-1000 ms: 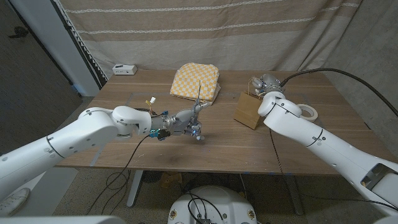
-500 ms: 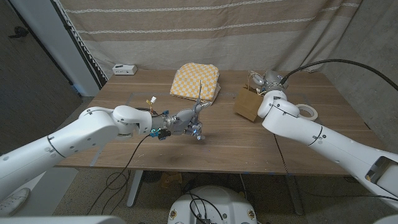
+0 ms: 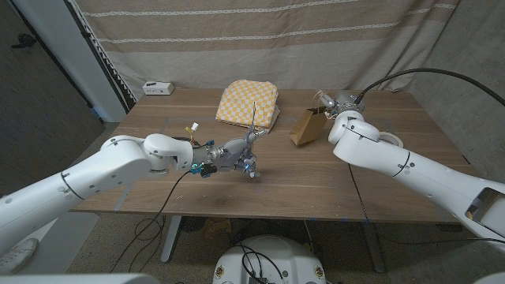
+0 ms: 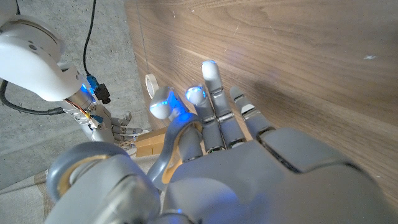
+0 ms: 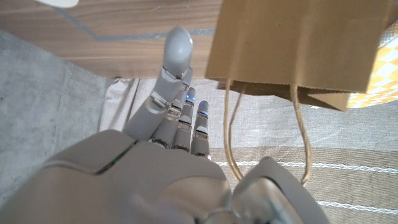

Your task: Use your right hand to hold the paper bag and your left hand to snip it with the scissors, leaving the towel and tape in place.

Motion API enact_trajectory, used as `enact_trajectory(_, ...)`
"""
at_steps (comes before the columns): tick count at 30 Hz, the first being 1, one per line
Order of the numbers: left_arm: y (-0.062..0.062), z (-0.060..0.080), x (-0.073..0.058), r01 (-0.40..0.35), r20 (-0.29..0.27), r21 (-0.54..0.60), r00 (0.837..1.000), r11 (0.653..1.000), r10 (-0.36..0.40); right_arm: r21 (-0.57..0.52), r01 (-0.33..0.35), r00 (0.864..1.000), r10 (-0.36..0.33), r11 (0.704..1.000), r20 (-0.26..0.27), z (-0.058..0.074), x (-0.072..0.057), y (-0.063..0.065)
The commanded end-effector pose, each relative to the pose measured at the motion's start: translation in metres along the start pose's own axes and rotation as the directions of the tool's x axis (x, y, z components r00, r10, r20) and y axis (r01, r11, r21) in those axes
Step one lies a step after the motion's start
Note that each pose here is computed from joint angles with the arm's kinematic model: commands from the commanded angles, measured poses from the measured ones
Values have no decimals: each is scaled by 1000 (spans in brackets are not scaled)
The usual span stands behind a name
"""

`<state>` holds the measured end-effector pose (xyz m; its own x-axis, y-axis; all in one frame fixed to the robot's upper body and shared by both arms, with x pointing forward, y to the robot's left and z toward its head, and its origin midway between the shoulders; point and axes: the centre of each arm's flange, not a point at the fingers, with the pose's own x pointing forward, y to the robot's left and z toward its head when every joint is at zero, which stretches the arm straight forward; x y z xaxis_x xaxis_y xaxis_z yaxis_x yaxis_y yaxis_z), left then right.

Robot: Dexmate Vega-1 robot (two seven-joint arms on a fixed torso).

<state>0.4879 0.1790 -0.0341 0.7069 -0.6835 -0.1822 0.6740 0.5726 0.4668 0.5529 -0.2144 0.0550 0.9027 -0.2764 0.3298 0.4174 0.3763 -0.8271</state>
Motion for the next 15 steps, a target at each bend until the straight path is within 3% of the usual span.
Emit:
enact_trajectory(1, 1, -1, 1, 6, -2, -4, 1000, 1000, -6, 85, -42, 999, 44, 995, -17, -6, 5, 5)
enact_trajectory(6, 2, -1, 1, 7, 0, -2, 1000, 1000, -7, 42, -1, 999, 3, 999, -45, -5, 3, 4)
enact_trajectory(15, 1, -2, 1, 11, 1, -3, 1000, 1000, -11, 50, -22, 999, 25, 998, -48, -8, 4, 8)
